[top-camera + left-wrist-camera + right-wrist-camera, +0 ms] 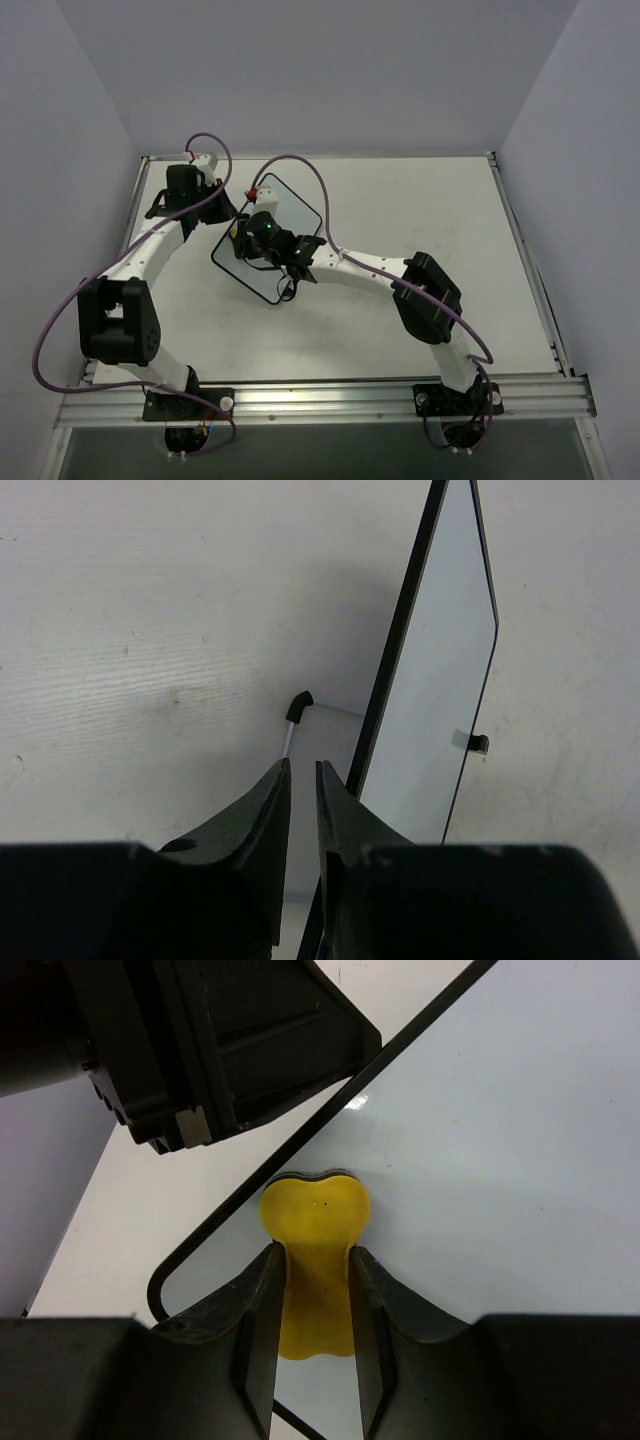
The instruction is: Erase the whiteboard
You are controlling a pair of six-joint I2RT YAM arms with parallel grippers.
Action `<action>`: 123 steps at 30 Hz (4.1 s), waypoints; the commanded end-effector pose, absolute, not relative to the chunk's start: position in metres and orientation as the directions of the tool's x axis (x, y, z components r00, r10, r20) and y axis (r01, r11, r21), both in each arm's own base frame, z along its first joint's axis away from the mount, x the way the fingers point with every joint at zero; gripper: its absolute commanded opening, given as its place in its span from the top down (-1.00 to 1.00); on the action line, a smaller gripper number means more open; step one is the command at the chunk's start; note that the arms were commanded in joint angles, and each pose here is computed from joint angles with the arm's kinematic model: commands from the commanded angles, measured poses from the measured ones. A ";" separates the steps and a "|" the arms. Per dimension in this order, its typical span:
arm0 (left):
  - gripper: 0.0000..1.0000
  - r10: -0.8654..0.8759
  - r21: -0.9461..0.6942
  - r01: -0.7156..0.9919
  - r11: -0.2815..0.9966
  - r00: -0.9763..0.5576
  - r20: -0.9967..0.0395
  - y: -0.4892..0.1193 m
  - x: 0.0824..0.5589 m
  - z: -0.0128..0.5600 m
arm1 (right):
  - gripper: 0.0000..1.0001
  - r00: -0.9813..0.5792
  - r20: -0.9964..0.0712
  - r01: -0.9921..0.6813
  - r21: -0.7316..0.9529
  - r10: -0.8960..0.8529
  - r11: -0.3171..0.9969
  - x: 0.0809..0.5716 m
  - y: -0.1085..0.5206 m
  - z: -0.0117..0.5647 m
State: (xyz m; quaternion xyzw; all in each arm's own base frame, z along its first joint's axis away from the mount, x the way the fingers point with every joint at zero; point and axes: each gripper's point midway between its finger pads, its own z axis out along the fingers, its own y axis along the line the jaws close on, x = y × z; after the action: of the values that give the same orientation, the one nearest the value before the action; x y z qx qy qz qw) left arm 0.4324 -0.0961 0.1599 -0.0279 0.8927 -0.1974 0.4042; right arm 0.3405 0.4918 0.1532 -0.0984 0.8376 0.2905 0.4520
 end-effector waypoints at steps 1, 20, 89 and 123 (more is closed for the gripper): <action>0.51 -0.208 -0.402 0.160 0.901 -0.654 -0.727 -0.107 0.430 0.173 | 0.81 -0.559 -0.822 -0.429 0.396 0.106 0.812 0.348 0.495 0.160; 0.53 -0.206 -0.389 0.160 0.907 -0.637 -0.743 -0.104 0.430 0.181 | 0.81 -0.605 -0.782 -0.234 0.352 0.148 0.906 0.383 0.394 0.089; 0.36 -0.519 -0.418 -0.309 0.855 -0.522 -0.677 0.020 0.440 0.182 | -0.21 -0.669 -0.699 0.276 0.083 0.253 0.958 0.449 0.102 0.055; -0.88 -0.448 -0.472 0.049 0.880 -0.240 -0.861 -0.034 0.358 0.377 | -1.00 -0.293 -0.908 -0.013 0.317 0.300 0.948 0.389 0.107 0.290</action>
State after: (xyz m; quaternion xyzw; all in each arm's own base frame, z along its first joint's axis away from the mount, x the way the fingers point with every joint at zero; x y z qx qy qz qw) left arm 0.3580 -0.0263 0.3539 -0.1525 0.7768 -0.1894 0.5810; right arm 0.3910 0.1098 0.2905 0.0963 0.8000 0.1342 0.5769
